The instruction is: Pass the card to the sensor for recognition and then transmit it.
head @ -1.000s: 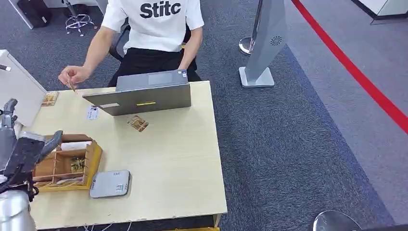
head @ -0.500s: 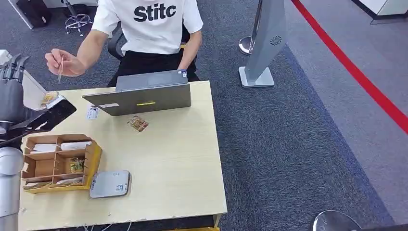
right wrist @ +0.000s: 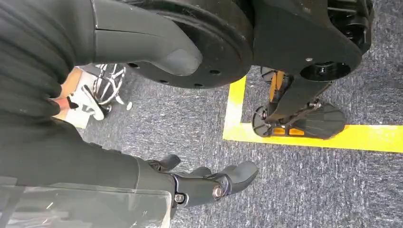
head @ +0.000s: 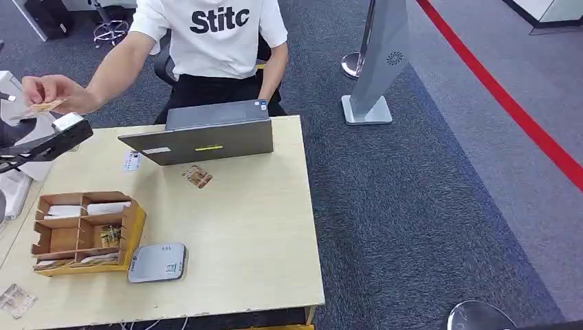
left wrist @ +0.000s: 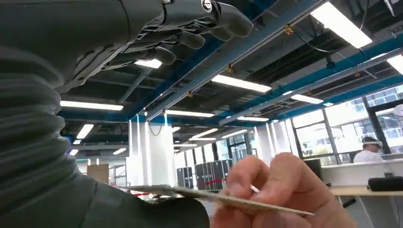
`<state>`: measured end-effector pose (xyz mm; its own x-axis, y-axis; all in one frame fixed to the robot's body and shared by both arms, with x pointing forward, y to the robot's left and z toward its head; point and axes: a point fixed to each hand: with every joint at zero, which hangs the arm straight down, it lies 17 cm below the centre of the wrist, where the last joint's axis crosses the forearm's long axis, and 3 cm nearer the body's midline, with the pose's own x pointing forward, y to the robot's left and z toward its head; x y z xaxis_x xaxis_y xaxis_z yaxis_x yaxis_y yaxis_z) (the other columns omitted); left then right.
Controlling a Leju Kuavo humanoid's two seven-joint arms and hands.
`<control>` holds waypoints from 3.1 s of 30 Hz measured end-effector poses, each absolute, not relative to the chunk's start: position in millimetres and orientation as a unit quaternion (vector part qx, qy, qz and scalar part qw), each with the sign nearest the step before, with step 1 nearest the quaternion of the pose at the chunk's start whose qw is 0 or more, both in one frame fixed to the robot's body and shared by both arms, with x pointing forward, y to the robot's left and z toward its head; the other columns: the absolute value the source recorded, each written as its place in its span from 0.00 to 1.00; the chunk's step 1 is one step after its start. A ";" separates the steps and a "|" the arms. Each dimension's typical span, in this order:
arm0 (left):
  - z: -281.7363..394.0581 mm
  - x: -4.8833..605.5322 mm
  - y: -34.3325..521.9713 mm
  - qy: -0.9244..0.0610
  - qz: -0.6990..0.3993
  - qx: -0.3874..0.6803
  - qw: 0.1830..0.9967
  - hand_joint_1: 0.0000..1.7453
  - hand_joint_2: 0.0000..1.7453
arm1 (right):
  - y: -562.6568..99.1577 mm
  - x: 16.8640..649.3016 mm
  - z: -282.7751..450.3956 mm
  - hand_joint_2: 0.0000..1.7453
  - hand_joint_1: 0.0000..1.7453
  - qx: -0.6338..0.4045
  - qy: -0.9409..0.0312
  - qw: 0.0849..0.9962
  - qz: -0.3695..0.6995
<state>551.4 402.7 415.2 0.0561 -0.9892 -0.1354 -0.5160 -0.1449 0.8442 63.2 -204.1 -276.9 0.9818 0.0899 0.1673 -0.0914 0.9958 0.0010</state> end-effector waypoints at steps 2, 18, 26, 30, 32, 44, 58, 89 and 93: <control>415.6 551.4 403.1 -0.572 -0.379 0.657 0.312 0.00 1.00 | -204.1 63.4 -276.9 1.00 0.00 0.004 -0.084 0.995 0.046; 415.6 553.1 403.8 -0.567 -0.386 0.659 0.308 0.00 1.00 | -203.6 65.0 -276.6 1.00 0.00 0.004 -0.085 0.995 0.051; 416.0 552.8 403.4 -0.570 -0.384 0.658 0.308 1.00 1.00 | -203.8 64.9 -276.7 1.00 0.00 0.004 -0.085 0.995 0.055; 411.4 554.2 405.2 -0.567 -0.389 0.656 0.313 1.00 1.00 | -203.5 64.7 -276.7 1.00 0.00 0.004 -0.086 0.995 0.059; 408.0 554.5 406.6 -0.565 -0.391 0.655 0.315 1.00 1.00 | -203.3 64.7 -276.6 1.00 0.00 0.004 -0.086 0.994 0.060; 402.5 554.4 408.7 -0.561 -0.395 0.654 0.319 1.00 1.00 | -203.0 64.6 -276.6 1.00 0.00 0.004 -0.086 0.994 0.062; 345.2 491.9 318.8 -0.687 -0.355 0.561 0.295 1.00 1.00 | -198.0 62.9 -276.3 1.00 0.00 0.003 -0.080 0.995 0.052; 164.6 367.6 272.9 -0.732 -0.254 0.367 0.515 1.00 1.00 | -195.6 56.7 -276.7 1.00 0.00 0.002 -0.076 0.997 0.033; 134.3 369.5 283.1 -0.707 -0.260 0.366 0.546 1.00 1.00 | -195.7 57.5 -276.6 1.00 0.00 0.002 -0.079 0.996 0.039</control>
<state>369.5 283.1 134.3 -0.1363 -0.8022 0.5813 -0.2339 0.5962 0.7680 57.5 -195.7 -276.6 0.9844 0.0781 0.1577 -0.0786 0.9969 -0.0029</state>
